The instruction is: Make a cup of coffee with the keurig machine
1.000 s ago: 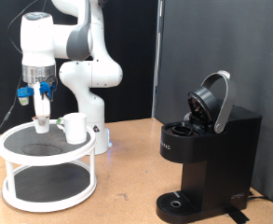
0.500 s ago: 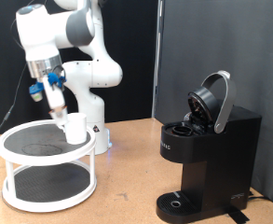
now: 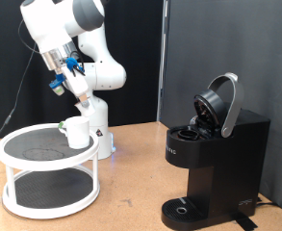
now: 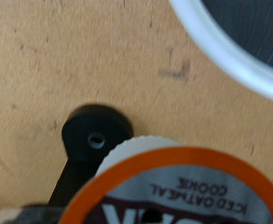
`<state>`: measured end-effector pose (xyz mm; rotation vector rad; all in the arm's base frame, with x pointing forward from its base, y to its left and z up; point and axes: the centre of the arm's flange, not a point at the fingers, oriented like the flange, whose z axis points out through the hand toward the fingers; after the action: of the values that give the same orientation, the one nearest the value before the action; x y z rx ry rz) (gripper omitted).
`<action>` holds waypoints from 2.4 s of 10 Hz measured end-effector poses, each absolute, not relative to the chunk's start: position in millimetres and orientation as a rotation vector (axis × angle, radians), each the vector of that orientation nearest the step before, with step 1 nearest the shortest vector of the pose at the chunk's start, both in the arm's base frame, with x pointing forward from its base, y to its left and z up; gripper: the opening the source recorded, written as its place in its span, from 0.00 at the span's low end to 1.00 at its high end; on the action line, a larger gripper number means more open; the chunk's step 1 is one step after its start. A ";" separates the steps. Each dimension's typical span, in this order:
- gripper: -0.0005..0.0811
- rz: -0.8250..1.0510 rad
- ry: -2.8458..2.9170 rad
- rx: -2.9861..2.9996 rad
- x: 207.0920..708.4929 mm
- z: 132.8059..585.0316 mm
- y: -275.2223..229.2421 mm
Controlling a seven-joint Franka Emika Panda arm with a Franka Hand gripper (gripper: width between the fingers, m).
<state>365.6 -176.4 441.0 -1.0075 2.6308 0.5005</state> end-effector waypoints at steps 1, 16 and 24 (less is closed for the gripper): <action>0.47 0.586 2.588 -0.959 370.3 443.1 -167.6; 0.47 0.993 2.350 -0.854 468.8 489.6 -47.6; 0.47 0.886 2.412 -1.001 481.4 484.8 -15.5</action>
<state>481.4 -15.5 484.8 -1.0005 2.4118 0.8858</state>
